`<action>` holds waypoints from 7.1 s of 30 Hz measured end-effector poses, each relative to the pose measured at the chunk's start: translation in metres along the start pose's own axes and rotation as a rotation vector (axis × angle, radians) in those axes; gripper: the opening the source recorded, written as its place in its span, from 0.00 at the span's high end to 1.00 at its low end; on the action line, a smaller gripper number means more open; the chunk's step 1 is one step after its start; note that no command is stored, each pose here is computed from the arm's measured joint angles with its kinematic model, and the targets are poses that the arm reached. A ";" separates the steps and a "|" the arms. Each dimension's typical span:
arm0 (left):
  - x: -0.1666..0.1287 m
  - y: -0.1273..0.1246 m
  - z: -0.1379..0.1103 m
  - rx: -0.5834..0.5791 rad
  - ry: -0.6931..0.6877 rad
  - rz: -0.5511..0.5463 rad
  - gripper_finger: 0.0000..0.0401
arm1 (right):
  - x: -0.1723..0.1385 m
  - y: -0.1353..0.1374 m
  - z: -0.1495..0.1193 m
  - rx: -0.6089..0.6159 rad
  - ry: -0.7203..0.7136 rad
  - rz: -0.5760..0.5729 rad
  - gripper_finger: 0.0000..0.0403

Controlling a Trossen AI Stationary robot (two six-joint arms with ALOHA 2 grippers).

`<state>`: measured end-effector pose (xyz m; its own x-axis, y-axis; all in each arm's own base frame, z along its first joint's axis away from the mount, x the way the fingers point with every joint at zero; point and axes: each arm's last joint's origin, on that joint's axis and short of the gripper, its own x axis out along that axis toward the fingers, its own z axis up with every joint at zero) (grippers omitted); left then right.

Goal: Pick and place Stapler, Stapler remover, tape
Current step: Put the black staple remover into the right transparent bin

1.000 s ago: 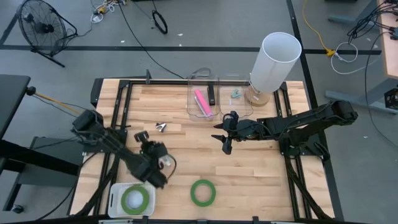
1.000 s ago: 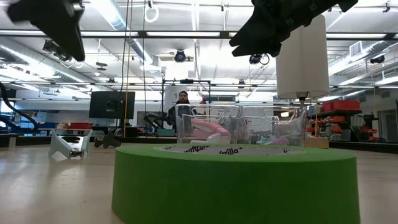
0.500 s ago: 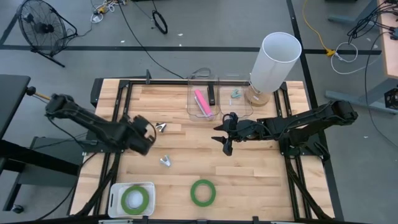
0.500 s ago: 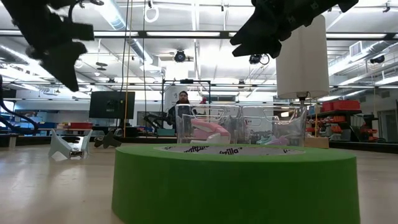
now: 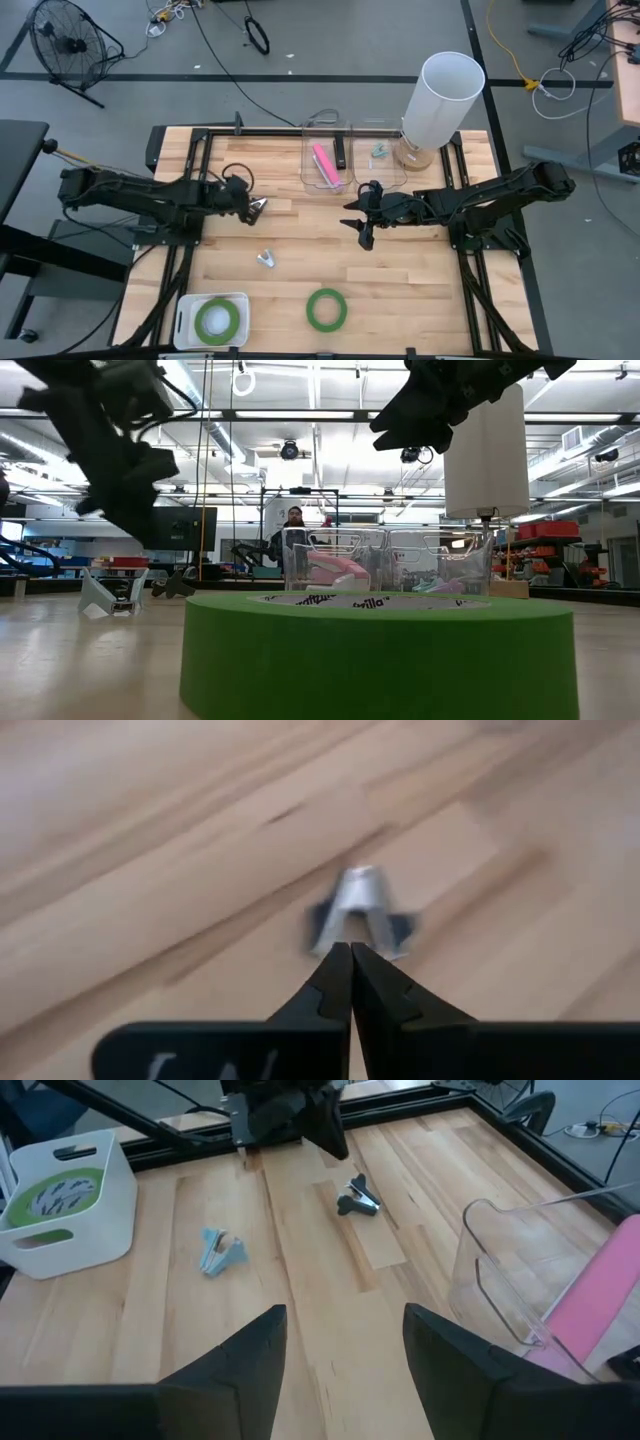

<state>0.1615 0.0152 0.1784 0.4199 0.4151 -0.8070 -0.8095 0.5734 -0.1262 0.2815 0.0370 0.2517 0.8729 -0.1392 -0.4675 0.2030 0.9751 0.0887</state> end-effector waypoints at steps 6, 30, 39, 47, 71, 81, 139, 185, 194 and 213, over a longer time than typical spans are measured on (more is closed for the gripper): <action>0.013 0.008 0.006 -0.044 -0.011 -0.049 0.97 | 0.000 0.000 0.000 0.000 0.000 0.000 0.50; 0.033 0.006 0.001 0.001 0.045 0.067 0.62 | 0.000 0.000 0.000 0.000 0.000 0.000 0.50; 0.043 0.002 0.001 0.005 0.013 0.103 0.62 | 0.000 0.000 0.000 0.000 0.001 0.001 0.50; 0.051 -0.001 0.000 0.034 0.042 0.090 0.62 | 0.000 0.000 0.000 0.000 0.002 0.002 0.50; 0.053 -0.014 0.005 0.166 0.104 -0.048 0.88 | 0.000 0.000 0.000 0.000 0.002 0.002 0.50; 0.003 -0.080 0.036 0.349 -0.060 -0.286 0.88 | 0.000 0.002 0.000 0.028 0.003 0.016 0.50; -0.081 -0.162 0.050 0.549 -0.554 -0.716 0.88 | 0.018 0.042 0.022 -0.133 -0.438 0.276 0.36; -0.080 -0.145 0.044 0.624 -0.453 -0.601 0.64 | -0.001 0.035 0.029 -0.168 -0.410 0.253 0.89; -0.075 -0.137 0.038 0.588 -0.331 -0.549 0.64 | -0.028 -0.007 0.025 -0.099 -0.184 -0.088 0.89; -0.077 -0.139 0.041 0.560 -0.375 -0.555 0.64 | -0.027 -0.136 0.018 0.220 -0.037 -0.723 0.89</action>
<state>0.2583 -0.0671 0.2821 0.8807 0.1216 -0.4578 -0.1688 0.9836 -0.0636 0.2381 -0.0945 0.2679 0.5021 -0.7409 -0.4461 0.8112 0.5823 -0.0540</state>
